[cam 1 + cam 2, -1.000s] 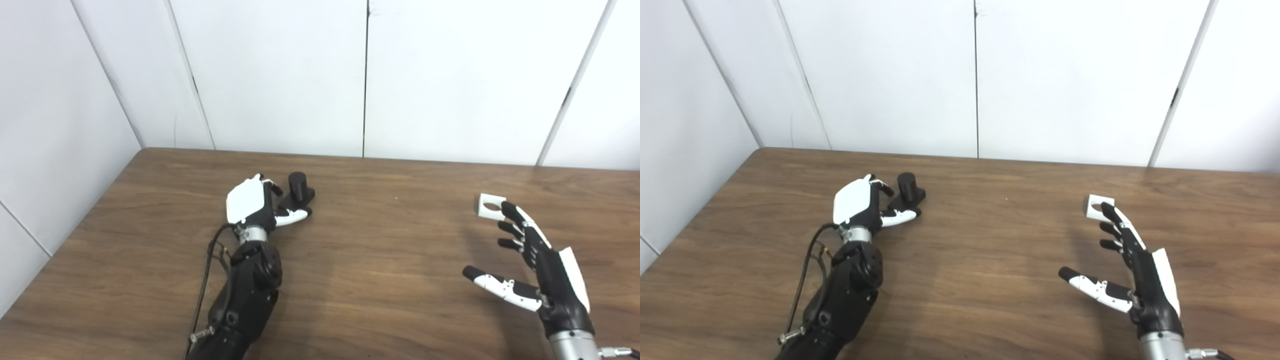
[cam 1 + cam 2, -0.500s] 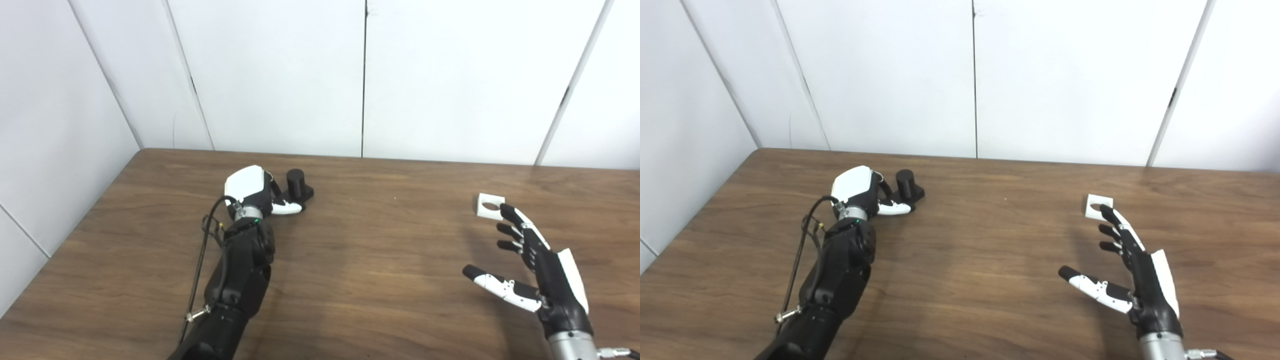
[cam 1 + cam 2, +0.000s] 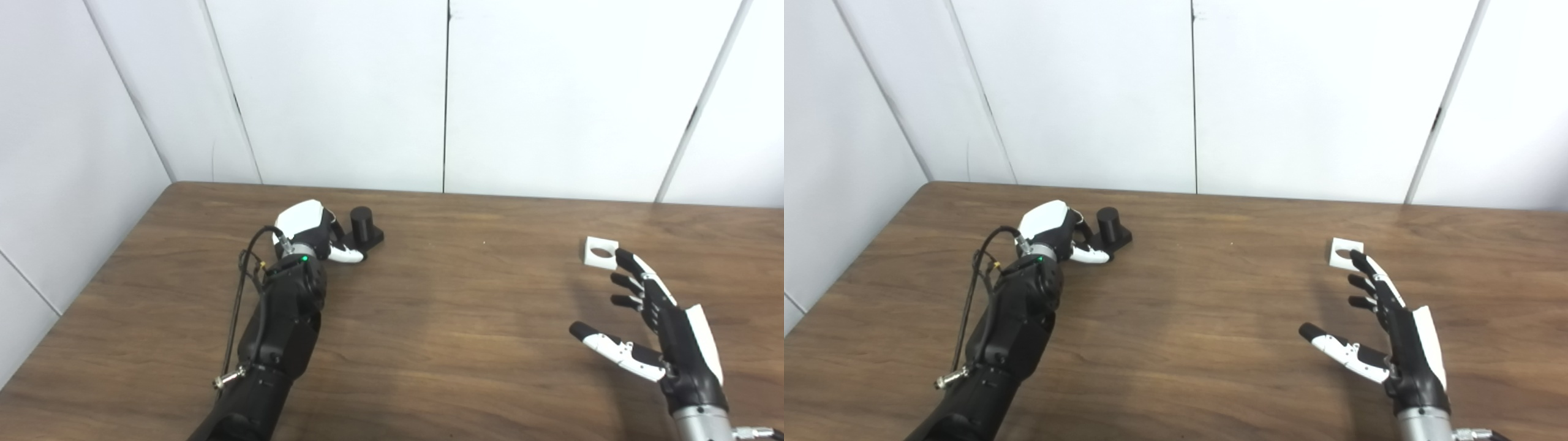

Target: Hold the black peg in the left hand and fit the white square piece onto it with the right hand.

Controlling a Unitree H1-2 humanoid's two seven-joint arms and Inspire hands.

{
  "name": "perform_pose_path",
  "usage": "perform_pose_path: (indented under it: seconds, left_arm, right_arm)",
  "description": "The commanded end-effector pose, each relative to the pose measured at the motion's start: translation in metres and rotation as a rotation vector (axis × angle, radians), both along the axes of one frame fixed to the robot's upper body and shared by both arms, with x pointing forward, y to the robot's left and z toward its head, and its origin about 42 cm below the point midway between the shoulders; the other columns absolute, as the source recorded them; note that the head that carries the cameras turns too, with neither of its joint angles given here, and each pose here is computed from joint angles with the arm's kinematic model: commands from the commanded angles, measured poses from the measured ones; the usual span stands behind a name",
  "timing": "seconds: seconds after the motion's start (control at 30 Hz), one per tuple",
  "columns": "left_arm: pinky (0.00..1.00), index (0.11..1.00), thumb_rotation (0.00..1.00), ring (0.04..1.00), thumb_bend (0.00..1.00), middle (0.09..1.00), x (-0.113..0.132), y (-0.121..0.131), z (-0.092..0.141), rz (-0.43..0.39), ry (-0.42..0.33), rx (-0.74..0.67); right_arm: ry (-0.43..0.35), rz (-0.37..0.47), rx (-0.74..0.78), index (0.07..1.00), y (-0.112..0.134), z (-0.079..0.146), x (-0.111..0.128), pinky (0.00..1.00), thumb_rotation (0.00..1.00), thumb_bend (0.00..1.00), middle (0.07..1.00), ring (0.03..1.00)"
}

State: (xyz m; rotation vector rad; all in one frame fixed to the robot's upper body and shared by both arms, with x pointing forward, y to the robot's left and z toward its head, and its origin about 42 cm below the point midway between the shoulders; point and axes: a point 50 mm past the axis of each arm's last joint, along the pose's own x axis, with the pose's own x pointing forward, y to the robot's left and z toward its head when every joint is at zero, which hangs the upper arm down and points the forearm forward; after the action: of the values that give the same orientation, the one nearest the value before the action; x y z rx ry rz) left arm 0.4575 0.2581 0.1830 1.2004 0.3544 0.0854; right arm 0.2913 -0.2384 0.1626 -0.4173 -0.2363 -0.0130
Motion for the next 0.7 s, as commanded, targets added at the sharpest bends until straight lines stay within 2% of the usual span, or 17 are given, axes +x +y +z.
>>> perform_pose_path:
  seconds: [0.0,0.13,0.27,0.3,0.37,0.67]
  left_arm:
    - [1.0,0.597,0.26,0.898,0.78,0.852,0.001,0.007,0.005,-0.001,0.023,-0.026]
    - [0.89,0.6,0.2,0.868,0.75,0.825,0.0,0.009,0.002,-0.077,0.033,-0.124]
    - [0.97,0.583,0.19,0.932,0.75,0.892,-0.001,0.012,-0.002,-0.148,0.018,-0.137]
    - [0.99,0.529,0.12,0.945,0.61,0.903,-0.002,0.012,-0.002,-0.159,0.014,-0.139]
    - [1.0,0.497,0.08,0.962,0.53,0.91,-0.003,0.013,-0.004,-0.191,0.002,-0.142]
    - [1.0,0.49,0.07,0.956,0.52,0.897,-0.005,0.014,-0.007,-0.27,-0.039,-0.146]
  right_arm:
    - [-0.087,0.02,0.009,0.89,0.004,0.016,0.005,0.74,0.32,0.66,0.908,0.851]
    - [-0.087,0.023,0.016,0.891,0.004,0.017,0.004,0.74,0.33,0.66,0.912,0.854]
    - [-0.087,0.025,0.015,0.891,0.004,0.018,0.004,0.73,0.36,0.66,0.913,0.852]
    - [-0.087,0.025,0.015,0.89,0.004,0.018,0.004,0.73,0.35,0.66,0.911,0.85]
    - [-0.087,0.023,0.009,0.89,0.003,0.018,0.003,0.73,0.37,0.66,0.907,0.848]
    - [-0.092,0.021,0.002,0.888,0.003,0.016,0.002,0.74,0.38,0.65,0.899,0.839]
